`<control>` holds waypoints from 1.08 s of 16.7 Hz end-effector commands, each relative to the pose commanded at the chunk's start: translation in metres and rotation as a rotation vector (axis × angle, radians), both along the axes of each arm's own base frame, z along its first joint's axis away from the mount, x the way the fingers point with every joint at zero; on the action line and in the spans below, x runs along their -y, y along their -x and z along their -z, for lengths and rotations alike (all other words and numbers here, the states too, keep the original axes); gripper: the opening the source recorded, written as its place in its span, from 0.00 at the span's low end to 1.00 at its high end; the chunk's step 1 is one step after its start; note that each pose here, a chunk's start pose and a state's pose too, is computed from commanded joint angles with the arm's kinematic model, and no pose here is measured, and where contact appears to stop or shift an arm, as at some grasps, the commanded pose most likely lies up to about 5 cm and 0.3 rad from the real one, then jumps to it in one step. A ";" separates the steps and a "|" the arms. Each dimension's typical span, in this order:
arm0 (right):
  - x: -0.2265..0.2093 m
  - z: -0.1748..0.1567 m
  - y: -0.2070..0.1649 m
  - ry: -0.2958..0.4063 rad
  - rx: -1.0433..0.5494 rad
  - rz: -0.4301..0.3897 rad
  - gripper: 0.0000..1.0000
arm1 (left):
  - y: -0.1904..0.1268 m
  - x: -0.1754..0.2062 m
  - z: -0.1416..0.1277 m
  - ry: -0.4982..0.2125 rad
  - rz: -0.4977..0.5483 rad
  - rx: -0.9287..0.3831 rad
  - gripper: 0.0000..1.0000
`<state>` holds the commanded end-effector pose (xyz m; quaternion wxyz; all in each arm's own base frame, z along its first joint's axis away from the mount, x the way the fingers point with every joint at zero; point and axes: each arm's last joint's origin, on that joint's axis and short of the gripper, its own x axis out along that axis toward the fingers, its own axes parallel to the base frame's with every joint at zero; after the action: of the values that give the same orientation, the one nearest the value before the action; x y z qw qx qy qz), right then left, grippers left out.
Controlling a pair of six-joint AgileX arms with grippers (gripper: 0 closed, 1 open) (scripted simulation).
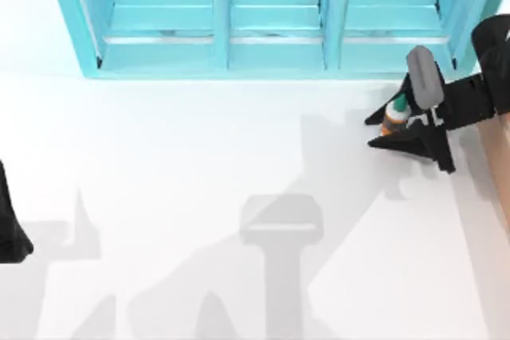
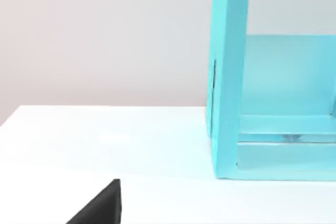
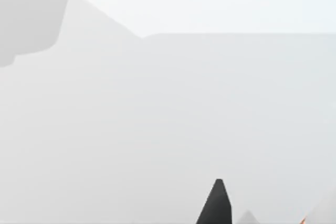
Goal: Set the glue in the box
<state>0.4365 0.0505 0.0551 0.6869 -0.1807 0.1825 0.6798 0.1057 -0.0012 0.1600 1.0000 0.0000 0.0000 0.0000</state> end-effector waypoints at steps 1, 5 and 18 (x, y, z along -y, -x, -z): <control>0.000 0.000 0.000 0.000 0.000 0.000 0.17 | 0.000 0.000 0.000 0.000 0.000 0.000 1.00; 0.000 0.000 0.000 0.000 0.000 0.000 0.00 | 0.000 0.000 0.000 0.000 0.000 0.000 1.00; -0.007 -0.047 0.004 0.003 -0.019 -0.012 0.00 | 0.000 0.000 0.000 0.000 0.000 0.000 1.00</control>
<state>0.4329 0.0570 0.1018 0.6807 -0.1762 0.1890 0.6854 0.1057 -0.0012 0.1600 1.0000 0.0000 0.0000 0.0000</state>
